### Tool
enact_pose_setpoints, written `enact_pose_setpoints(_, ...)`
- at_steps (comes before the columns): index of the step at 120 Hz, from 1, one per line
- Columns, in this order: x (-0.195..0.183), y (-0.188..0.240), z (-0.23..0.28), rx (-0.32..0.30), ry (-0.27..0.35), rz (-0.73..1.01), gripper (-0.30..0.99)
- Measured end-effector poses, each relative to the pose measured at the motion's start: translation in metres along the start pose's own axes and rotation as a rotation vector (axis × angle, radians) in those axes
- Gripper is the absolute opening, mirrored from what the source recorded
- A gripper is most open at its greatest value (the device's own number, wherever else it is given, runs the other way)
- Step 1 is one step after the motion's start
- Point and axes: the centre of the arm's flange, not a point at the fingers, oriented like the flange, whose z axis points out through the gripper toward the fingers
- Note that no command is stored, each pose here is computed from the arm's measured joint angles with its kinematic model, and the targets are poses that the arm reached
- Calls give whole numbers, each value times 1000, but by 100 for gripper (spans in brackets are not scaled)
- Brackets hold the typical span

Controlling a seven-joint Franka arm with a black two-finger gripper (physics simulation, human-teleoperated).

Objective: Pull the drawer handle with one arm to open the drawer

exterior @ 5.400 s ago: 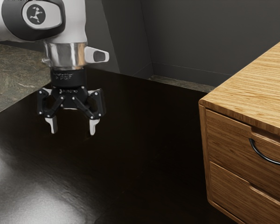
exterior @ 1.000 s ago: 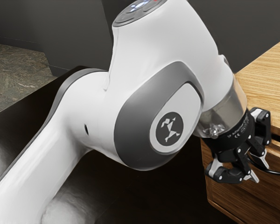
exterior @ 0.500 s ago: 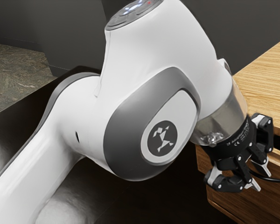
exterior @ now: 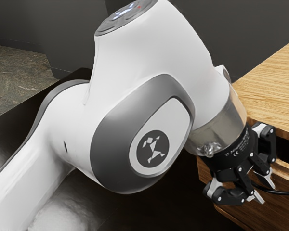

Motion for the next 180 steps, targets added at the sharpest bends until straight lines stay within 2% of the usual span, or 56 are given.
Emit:
enact_pose_setpoints(114, 3, -28, -17, 8, -6, -2, 9)
enact_pose_setpoints(180, -13, -46, -17, 47, -1, 30, 11)
